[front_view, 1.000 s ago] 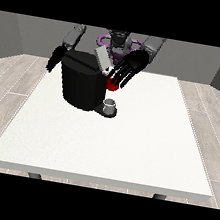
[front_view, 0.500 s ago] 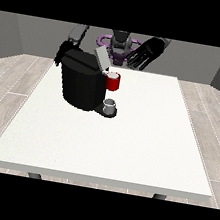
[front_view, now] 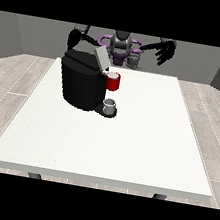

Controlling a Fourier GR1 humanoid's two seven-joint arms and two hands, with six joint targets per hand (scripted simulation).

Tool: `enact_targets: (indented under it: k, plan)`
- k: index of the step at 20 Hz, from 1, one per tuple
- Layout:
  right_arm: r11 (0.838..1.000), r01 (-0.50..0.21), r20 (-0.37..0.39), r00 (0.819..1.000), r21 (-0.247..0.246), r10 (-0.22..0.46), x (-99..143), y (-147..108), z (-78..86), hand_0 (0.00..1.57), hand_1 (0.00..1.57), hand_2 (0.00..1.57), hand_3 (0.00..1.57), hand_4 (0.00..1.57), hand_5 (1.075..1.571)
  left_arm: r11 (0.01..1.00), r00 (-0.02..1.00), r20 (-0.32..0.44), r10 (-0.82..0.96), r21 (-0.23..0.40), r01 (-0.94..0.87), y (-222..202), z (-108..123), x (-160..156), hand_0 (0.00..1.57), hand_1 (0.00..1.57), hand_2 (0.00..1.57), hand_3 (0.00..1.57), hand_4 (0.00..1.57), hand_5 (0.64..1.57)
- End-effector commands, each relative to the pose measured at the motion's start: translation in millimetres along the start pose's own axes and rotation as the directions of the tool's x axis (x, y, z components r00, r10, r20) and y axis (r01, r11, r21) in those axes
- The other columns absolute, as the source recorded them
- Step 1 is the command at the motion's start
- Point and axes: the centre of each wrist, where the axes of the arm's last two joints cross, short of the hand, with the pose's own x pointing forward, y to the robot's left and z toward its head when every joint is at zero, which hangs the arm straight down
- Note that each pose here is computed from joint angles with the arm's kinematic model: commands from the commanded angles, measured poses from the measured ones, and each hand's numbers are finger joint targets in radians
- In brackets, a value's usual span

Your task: Insert the coffee pod into the coffee machine and close the lid

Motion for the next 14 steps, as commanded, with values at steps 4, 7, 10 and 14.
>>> enact_targets:
  k: [4,7,10,14]
  plan:
    - [0.994,-0.021,0.047,0.999,0.108,0.016,38.7,-21.6,-16.6,0.00,0.00,0.00,0.00,0.06,1.571,0.984,0.975,-0.134,0.175,0.001,-0.177,-43.9,51.3,-67.4,0.00,0.00,0.00,0.00,0.32,1.571]
    - [0.986,-0.089,0.088,0.993,0.141,0.077,39.3,-14.4,-11.3,0.00,0.00,0.00,0.00,0.11,1.571,0.979,0.967,-0.154,0.201,0.010,-0.202,-52.4,53.6,-66.7,0.00,0.00,0.00,0.00,0.39,1.571]
    - [0.990,-0.100,0.102,0.991,0.098,0.090,42.5,-23.0,-22.9,0.00,0.00,0.00,0.00,0.08,1.571,0.981,0.975,-0.116,0.191,-0.008,-0.193,-49.8,52.1,-56.4,0.00,0.00,0.00,0.00,0.40,1.571]
    - [0.999,-0.037,0.040,0.999,0.038,0.035,62.0,-32.8,-42.7,0.00,0.00,0.00,0.00,0.00,1.571,0.971,0.967,-0.090,0.240,-0.002,-0.241,-46.2,52.1,-46.8,0.00,0.00,0.00,0.00,0.43,1.571]
